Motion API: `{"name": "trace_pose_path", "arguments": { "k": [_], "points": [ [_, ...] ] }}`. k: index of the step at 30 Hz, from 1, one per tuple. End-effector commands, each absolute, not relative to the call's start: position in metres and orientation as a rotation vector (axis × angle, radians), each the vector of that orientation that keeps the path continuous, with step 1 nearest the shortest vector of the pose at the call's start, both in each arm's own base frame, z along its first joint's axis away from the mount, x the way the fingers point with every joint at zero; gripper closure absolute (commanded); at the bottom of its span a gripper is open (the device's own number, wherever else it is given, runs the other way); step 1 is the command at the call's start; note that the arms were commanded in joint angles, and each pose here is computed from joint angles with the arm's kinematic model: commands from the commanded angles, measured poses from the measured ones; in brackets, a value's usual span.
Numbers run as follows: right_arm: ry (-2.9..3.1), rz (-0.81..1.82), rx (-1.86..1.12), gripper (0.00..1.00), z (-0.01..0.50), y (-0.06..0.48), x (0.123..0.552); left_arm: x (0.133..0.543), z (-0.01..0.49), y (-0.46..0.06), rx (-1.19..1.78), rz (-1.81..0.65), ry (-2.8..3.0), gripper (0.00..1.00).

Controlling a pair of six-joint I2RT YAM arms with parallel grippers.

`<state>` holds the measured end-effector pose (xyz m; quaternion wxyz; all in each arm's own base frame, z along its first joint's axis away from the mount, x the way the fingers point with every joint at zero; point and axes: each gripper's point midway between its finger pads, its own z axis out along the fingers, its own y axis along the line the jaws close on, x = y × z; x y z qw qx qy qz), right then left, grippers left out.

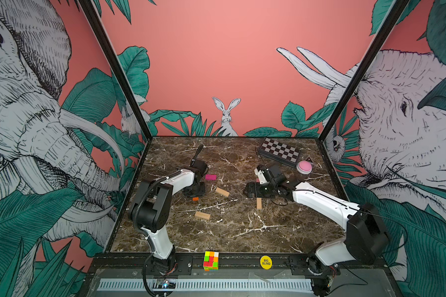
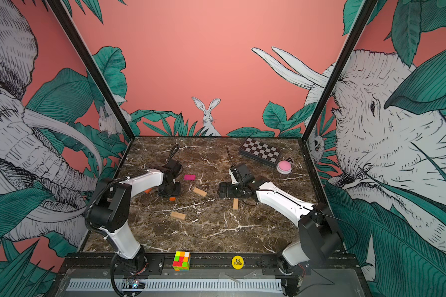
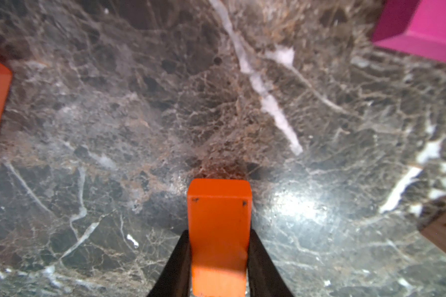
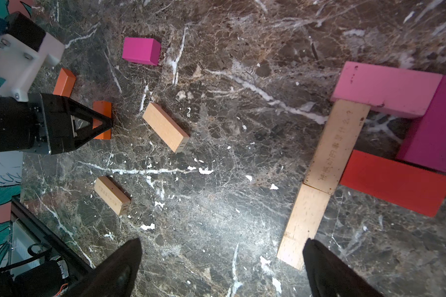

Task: Assemble the letter p with building blocks
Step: Pick up the building block from the center of the board, then assemble the building block at the center of the board.

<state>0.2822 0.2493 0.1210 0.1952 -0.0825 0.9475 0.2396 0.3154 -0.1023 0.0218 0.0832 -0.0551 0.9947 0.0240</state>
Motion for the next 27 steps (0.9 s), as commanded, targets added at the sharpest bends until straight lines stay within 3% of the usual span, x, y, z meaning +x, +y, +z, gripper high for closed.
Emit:
{"name": "trace_pose_path", "arguments": {
  "k": [1, 10, 19, 27],
  "points": [
    [2.618, 0.619, -0.239, 0.02, 0.135, 0.244, 0.292, 0.32, 0.053, -0.115, -0.14, 0.006, 2.925, 0.83],
    [2.582, 0.596, -0.255, 0.02, 0.15, 0.242, 0.297, 0.358, 0.097, -0.174, 0.001, -0.07, 2.821, 0.83],
    [2.597, 0.58, -0.246, 0.02, 0.145, 0.234, 0.289, 0.39, 0.096, -0.224, 0.088, -0.115, 2.806, 0.84],
    [2.603, 0.573, -0.234, 0.02, 0.142, 0.229, 0.285, 0.394, 0.074, -0.245, 0.136, -0.096, 2.845, 0.84]
  ]
}}
